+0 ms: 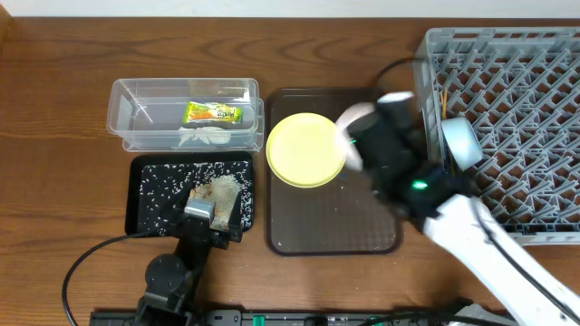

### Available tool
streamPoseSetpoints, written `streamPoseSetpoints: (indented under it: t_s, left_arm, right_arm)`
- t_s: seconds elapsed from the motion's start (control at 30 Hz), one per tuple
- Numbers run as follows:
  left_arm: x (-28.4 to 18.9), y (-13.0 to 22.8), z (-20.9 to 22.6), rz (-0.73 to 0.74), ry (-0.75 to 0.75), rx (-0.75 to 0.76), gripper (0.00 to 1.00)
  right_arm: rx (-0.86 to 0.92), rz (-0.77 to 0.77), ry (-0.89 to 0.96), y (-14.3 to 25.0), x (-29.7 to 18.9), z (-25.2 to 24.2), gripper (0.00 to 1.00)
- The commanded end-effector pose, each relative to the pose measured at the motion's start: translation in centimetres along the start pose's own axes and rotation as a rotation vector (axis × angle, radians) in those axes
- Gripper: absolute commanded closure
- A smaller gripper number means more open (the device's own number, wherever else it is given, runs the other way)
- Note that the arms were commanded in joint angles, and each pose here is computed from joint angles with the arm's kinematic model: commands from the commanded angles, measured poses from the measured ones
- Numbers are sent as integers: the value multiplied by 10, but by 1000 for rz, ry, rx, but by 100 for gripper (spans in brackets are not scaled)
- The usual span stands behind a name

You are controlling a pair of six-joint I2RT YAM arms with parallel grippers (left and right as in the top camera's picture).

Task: Sort waste into correct bins and load items into the dishwasher rack
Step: 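Grasp the pink bowl with the right gripper and carry it to the rack, then set the pink bowl in the rack, move right gripper to yellow plate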

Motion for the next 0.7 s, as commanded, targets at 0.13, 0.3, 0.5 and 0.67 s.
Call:
streamPoseSetpoints:
  t_s: [0.13, 0.3, 0.5, 0.67]
  left_arm:
    - [1, 16, 2, 50, -10, 3, 3]
    - [1, 16, 2, 50, -10, 3, 3]
    - [1, 16, 2, 50, -10, 3, 3]
    - [1, 16, 2, 50, -10, 3, 3]
  right_arm:
    - [210, -152, 519, -41, 25, -122, 99]
    - [184, -87, 655, -34, 65, -160, 99]
    - [11, 7, 724, -21, 120, -167, 99]
    - [-104, 34, 790, -18, 143, -165, 99]
Point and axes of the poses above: each gripper's point midway between its finger pads, its own x axis out along the fingers, its own z axis along the line the jaws close on, y = z × x, the point moved 2 cm from there along -x, back along the fingers, and after that the axes turned 1 degree about x, right-handed, at the moved point
